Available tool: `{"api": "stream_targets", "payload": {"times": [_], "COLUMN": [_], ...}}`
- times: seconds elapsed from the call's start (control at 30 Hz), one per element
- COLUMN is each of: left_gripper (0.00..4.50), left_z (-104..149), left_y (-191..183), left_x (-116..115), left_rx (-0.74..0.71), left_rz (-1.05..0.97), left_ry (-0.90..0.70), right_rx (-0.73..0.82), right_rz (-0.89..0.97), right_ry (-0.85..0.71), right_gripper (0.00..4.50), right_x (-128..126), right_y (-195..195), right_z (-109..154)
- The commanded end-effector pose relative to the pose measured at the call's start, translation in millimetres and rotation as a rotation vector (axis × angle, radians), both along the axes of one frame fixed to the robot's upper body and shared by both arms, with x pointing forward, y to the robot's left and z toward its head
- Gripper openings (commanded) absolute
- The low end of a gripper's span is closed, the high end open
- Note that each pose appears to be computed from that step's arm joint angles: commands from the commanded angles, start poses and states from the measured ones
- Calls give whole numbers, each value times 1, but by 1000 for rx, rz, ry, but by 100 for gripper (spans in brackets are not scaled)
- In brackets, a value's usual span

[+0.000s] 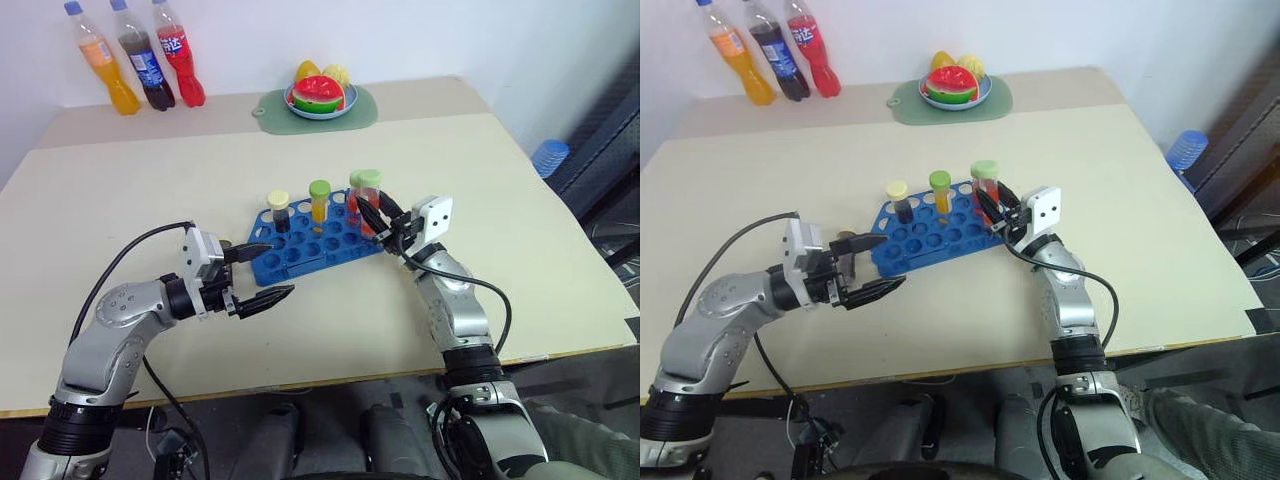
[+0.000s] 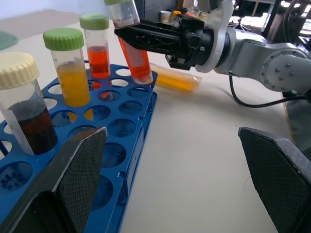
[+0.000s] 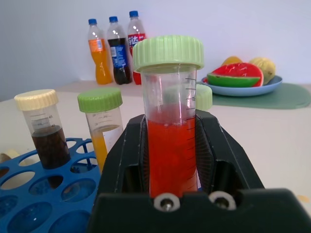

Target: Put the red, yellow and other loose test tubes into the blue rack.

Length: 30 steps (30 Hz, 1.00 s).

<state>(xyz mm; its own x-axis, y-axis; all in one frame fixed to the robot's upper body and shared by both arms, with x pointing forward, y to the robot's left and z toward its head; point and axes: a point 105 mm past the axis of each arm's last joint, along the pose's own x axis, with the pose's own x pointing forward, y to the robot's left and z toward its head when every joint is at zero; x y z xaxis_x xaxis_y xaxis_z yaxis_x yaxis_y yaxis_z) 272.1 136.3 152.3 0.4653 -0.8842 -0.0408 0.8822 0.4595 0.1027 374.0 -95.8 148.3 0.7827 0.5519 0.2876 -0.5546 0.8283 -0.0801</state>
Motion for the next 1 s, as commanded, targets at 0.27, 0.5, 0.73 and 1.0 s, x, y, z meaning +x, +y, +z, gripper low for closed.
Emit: {"api": "stream_targets", "payload": {"times": [0.27, 0.5, 0.73, 1.0], "left_gripper": [450, 450, 450, 450], "left_z": [13, 10, 8, 8], "left_y": [-3, -6, -12, -13], "left_x": [-3, -2, 1, -4], "left_rx": [-29, -41, -57, -62], "left_rz": [-12, -22, -38, -43], "left_ry": [-40, -32, -28, -28], "right_rx": [-52, -272, -351, -259], "right_rz": [47, -32, -72, -166], "right_ry": [-26, 95, 493, 896], "right_gripper": [324, 419, 419, 419], "right_x": [-15, -44, -56, -20], "right_y": [8, -24, -62, -84], "right_z": [-5, 11, 24, 21]}}
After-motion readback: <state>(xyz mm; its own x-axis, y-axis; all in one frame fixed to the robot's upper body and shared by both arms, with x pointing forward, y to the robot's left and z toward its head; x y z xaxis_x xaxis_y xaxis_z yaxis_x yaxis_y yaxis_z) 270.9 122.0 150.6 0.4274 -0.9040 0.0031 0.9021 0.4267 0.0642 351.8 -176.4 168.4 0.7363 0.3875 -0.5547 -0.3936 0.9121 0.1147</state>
